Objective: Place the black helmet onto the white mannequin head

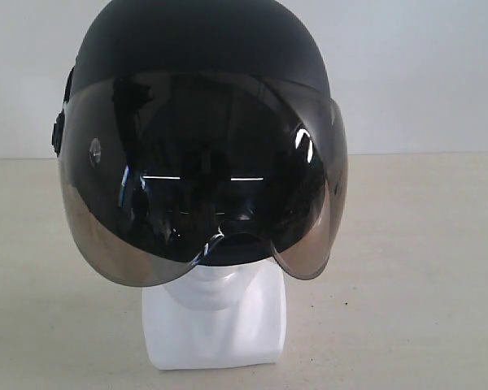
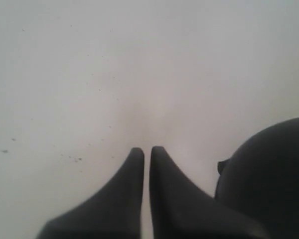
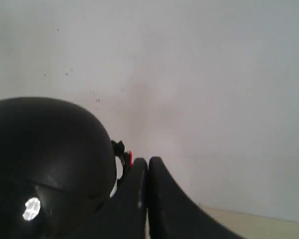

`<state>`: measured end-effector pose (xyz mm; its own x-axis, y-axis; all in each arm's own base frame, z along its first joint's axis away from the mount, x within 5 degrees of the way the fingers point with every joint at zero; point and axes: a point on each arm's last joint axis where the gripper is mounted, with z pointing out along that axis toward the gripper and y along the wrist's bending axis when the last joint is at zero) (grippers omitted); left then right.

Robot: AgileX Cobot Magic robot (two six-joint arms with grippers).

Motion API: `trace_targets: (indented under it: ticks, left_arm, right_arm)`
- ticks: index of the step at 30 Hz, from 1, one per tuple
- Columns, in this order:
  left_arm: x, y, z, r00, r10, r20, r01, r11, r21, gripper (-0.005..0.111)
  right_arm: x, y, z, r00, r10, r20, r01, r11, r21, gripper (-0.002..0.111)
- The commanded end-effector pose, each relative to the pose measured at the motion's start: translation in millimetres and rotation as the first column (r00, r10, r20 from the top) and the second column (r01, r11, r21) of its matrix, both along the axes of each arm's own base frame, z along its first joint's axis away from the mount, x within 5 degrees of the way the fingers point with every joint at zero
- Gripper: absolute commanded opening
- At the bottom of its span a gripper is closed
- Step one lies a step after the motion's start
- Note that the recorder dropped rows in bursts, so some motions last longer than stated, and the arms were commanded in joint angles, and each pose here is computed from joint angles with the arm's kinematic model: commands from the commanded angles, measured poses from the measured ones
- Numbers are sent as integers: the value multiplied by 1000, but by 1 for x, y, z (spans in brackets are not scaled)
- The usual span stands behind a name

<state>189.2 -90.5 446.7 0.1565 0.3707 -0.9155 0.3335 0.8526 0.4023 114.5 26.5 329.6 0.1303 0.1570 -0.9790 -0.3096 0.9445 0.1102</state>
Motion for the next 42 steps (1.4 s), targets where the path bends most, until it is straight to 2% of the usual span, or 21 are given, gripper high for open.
trace_targets:
  ticks: [1,3,7,8,11,13,15,18,22,24,25,27,28,30,32,36,40,42]
  left_arm:
    - [5,11,27,988,135,-69,-134,991,24,4]
    - [12,8,41,985,140,-103,-141,990,-5,4]
    - [16,-18,65,995,-95,-39,90,990,-107,4]
    - [18,-26,67,987,-156,-42,151,983,-105,4]
    - [28,-49,56,940,-324,-109,325,946,-2,4]
    - [36,-60,48,918,-380,-113,386,922,36,4]
    - [44,-65,43,910,-399,-113,405,914,35,4]
    - [57,-51,39,920,-366,-139,373,927,28,4]
    - [76,-10,34,932,-312,-184,314,949,-15,4]
    - [86,8,30,921,-340,-188,333,940,-67,4]
    - [91,16,30,908,-381,-173,364,923,-123,4]
    - [100,25,27,856,-507,-107,479,853,-208,4]
    - [101,27,27,788,-615,-38,592,773,-228,4]
    - [111,28,17,715,-699,6,678,691,-252,4]
    - [123,26,6,703,-710,-32,675,681,-283,4]
    - [131,12,-8,666,-743,-75,702,657,-274,4]
    - [125,-11,-5,618,-778,-114,749,626,-216,4]
    - [126,-22,-3,644,-748,-163,722,664,-194,4]
  right_arm:
    - [17,5,-9,995,52,-86,-55,998,-32,0]
    - [25,9,-6,990,95,-104,-102,993,-61,0]
    - [35,17,23,977,173,-124,-186,977,-101,0]
    - [38,17,32,974,180,-134,-197,973,-120,0]
    - [39,24,60,953,254,-165,-278,950,-140,0]
    - [40,31,78,924,350,-154,-370,920,-131,0]
    - [42,37,92,895,423,-141,-441,885,-148,0]
    - [47,42,111,863,488,-128,-503,850,-154,0]
    - [55,43,127,859,500,-105,-511,843,-167,0]
    - [57,44,131,847,520,-112,-532,834,-147,0]
    - [59,45,132,836,535,-118,-548,824,-142,0]
    - [61,47,133,819,560,-129,-574,807,-142,0]
    - [63,48,133,809,571,-137,-587,798,-136,0]
    - [68,48,131,798,582,-160,-599,794,-102,0]
    - [73,51,125,769,610,-191,-632,771,-81,0]
    - [87,61,113,700,669,-248,-696,717,-30,0]
    - [98,81,110,666,700,-257,-728,686,-19,0]
    - [103,93,113,645,721,-252,-749,662,-24,0]
